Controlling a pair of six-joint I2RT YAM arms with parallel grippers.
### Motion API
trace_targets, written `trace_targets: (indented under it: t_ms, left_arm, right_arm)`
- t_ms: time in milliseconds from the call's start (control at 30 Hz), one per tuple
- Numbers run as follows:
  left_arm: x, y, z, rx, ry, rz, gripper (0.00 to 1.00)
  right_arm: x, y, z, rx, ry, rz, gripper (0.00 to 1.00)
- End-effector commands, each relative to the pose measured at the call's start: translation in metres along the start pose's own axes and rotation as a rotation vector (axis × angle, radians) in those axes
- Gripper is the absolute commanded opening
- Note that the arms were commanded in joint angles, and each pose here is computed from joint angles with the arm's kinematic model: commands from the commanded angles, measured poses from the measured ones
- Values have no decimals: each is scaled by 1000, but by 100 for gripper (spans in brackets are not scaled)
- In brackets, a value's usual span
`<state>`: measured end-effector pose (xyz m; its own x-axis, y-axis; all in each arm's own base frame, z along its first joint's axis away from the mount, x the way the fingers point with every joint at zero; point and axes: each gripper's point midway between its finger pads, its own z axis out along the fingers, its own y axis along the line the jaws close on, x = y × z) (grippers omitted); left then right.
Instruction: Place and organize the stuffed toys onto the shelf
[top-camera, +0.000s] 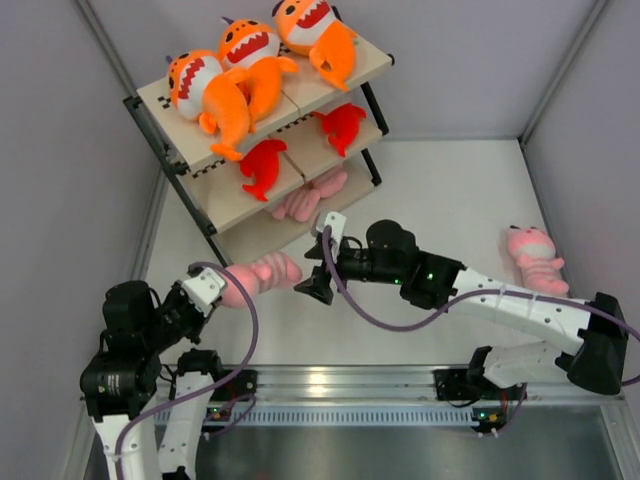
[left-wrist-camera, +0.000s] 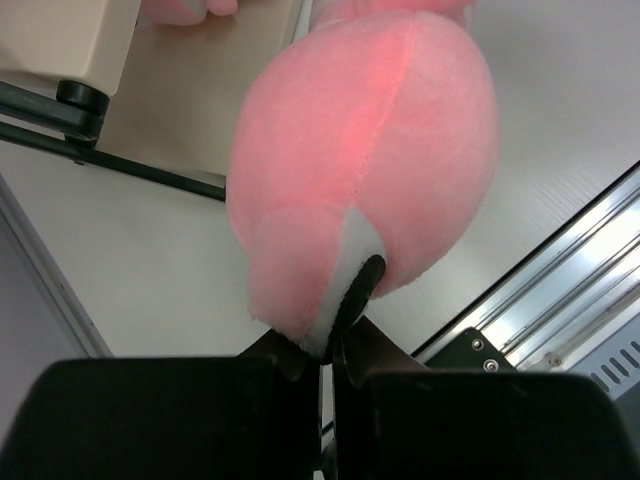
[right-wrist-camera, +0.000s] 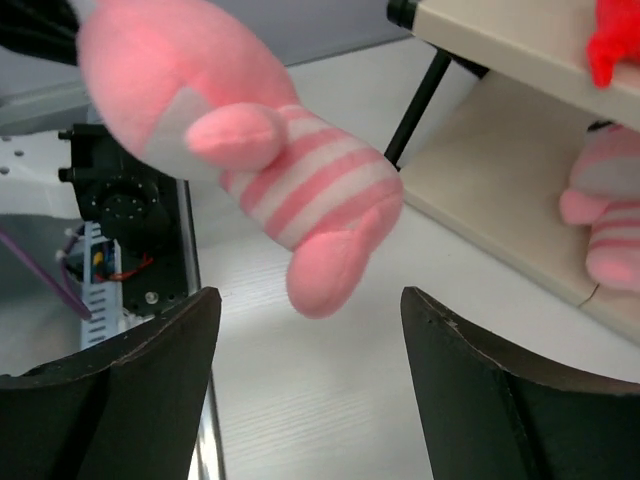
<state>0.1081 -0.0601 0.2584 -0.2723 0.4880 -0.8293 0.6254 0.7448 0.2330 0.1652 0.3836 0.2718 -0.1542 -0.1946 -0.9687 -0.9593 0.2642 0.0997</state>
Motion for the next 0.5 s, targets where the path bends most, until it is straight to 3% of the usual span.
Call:
trace_targets:
  t_ms: [0,200,300,367,400,467]
  left_arm:
    - [-15,-1,-1,23,-49,12,0]
    - [-17,0,-3,15,-50,5,0]
    - [-17,-1,-3,18,-50,6,0]
    - [-14,1,-2,10,-36,-1,0]
    - [-14,2,-2,6,-32,-9,0]
    - [-11,5,-2,-12,-16,-20,0]
  right_arm:
    - [-12,9,7,22,-62,-300,73]
    - [-19,2,32,85,-57,-334,73]
    - [-23,-16,45,185,-42,-269,68]
    - [-15,-19,57,198,-3,-224,44]
    - [-20,-16,59,184,5,-207,19]
    - [-17,-11,63,162,9,-159,2]
